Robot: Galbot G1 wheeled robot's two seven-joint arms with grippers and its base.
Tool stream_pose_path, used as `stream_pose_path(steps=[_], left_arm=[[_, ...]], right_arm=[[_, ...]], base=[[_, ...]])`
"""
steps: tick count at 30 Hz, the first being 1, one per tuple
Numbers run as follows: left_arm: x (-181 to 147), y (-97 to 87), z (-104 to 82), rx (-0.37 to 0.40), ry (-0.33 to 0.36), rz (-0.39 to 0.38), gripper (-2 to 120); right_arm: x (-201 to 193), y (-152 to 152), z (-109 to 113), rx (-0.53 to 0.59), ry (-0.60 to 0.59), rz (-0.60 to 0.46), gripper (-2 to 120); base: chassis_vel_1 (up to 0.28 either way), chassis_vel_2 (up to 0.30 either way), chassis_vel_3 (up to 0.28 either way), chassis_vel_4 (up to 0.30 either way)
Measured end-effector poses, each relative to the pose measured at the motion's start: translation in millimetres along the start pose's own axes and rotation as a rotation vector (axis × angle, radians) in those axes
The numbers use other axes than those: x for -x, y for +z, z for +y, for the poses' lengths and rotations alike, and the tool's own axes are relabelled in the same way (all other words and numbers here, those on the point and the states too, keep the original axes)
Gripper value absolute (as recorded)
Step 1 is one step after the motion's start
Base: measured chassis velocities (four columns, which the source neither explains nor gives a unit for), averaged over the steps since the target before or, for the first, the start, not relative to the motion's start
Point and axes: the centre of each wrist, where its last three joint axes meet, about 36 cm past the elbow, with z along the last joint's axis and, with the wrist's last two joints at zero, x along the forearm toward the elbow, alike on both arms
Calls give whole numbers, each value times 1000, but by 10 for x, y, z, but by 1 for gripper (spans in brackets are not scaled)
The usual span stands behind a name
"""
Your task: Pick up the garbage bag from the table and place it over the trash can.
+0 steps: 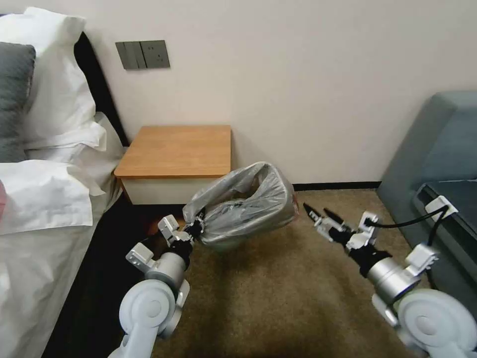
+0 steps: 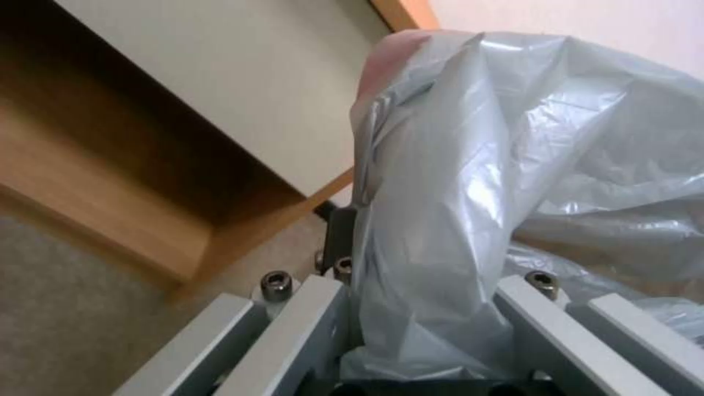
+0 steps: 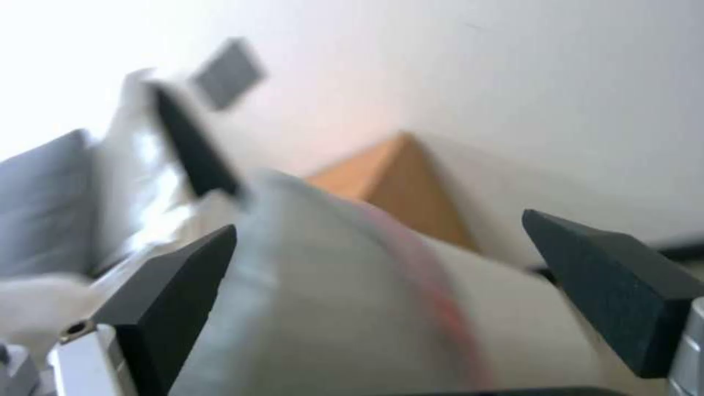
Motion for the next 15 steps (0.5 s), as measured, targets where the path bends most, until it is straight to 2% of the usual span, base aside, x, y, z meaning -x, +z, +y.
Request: stream_pose_path(steps=[1,2,4,5,7,8,10,12,14,15], left_arm=[[-12,24,4,39,-5,0,5],[-12,24,4,39,-5,0,5],[-37,65,19,138,-4,-8,5],[-37,65,19,138,-4,-8,5],[-70,107,28,274,-8,-22,5],[-70,107,28,274,-8,-22,5],[-91,134,12,333,-6,-29,5],[-102,164,-2,375,-2,-33,5],[-104,171,-4,387,-1,-35,5],[-114,181,-4,410,2,-38,5]], right_arm=[[18,-71,72,-48,-58,9,100],[18,-71,72,-48,-58,9,100],[94,-221,186,-194,-194,73,99],[94,-221,186,-194,-194,73,99],[259,-413,285,-416,-379,205,91],[259,-413,285,-416,-379,205,91],[441,-463,396,-537,-521,290,81],[625,-390,495,-617,-620,364,71],[701,-350,512,-647,-642,382,68],[844,-268,535,-690,-671,408,61]], base=[[0,0,0,0],[0,0,0,0],[0,0,0,0],[0,0,0,0],[0,0,0,0],[0,0,0,0],[0,0,0,0],[0,0,0,0],[0,0,0,0],[0,0,0,0]])
